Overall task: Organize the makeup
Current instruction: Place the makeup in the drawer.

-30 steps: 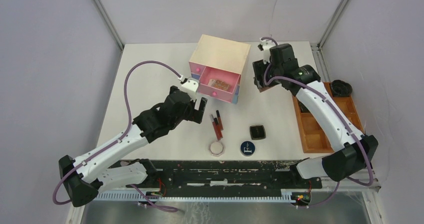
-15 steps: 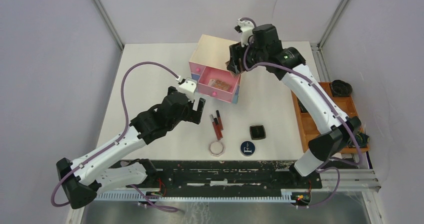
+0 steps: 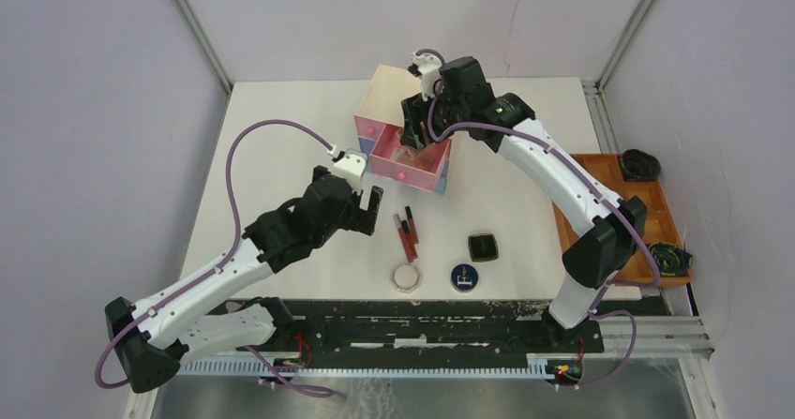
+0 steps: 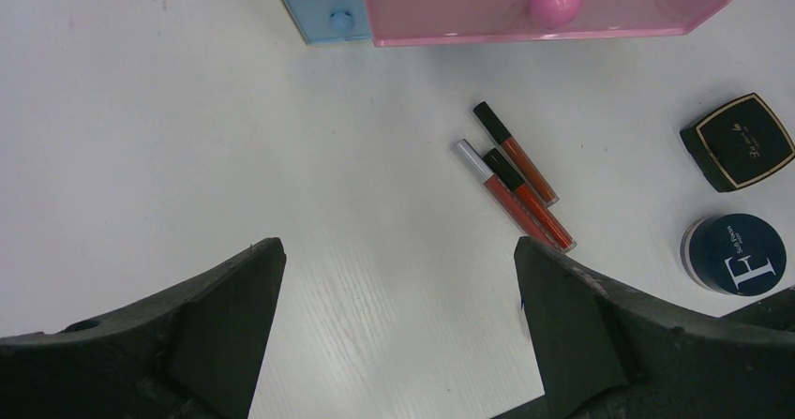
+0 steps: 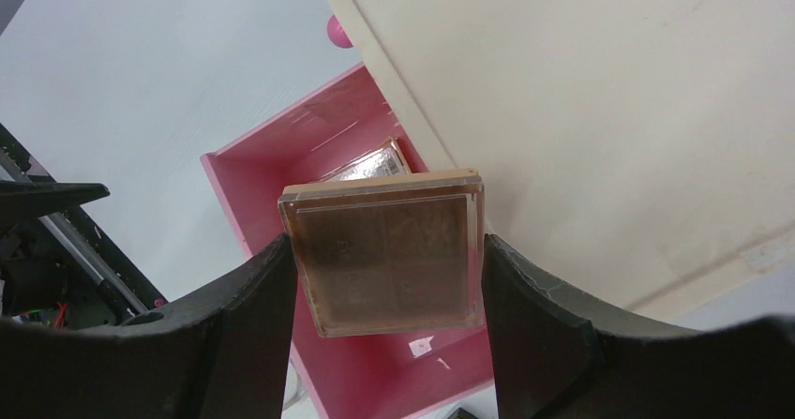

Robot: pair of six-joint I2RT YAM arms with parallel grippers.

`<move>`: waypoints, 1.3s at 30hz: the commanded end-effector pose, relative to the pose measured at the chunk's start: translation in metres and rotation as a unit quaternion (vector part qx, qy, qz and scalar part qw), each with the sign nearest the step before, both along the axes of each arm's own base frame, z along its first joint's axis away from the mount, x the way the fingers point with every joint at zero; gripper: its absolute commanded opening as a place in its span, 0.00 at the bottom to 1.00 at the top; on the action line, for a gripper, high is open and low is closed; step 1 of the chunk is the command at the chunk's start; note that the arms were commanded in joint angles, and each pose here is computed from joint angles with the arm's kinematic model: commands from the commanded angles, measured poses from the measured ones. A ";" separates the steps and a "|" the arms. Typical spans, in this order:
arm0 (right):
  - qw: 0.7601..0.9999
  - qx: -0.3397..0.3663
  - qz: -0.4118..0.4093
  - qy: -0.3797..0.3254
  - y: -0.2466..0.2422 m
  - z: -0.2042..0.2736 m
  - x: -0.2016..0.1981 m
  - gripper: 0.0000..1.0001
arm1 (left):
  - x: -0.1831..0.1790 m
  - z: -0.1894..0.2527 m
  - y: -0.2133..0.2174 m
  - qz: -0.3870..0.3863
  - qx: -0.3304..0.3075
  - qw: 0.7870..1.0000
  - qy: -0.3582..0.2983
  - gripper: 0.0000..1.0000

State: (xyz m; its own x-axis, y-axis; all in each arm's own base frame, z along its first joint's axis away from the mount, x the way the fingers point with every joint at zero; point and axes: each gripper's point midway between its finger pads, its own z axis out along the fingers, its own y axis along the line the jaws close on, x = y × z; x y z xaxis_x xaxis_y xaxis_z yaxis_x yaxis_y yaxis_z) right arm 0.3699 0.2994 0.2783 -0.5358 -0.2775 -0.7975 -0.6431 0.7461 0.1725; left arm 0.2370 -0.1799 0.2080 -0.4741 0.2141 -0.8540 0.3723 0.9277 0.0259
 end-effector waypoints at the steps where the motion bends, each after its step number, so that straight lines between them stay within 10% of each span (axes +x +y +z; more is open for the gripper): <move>1: 1.000 0.022 0.015 -0.017 0.013 0.007 -0.006 0.08 | 0.005 0.006 -0.002 0.018 -0.022 1.000 -0.007 0.99; 28: 0.997 0.025 0.016 -0.074 0.005 0.019 -0.006 0.98 | 0.009 -0.005 -0.004 0.025 -0.020 0.999 -0.001 0.99; 39: 0.987 0.086 0.015 -0.132 0.001 0.063 -0.018 1.00 | 0.009 -0.007 -0.002 0.029 -0.019 0.999 0.002 0.99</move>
State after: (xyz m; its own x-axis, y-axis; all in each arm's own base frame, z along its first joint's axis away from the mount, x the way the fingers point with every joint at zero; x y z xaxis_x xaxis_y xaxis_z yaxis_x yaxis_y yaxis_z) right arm 0.3516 0.2995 0.2792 -0.4292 -0.2481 -0.8685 -0.6855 0.7155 0.1344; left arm 0.2387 -0.1790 0.1892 -0.5033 0.2408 -0.8299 0.3664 0.9292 0.0474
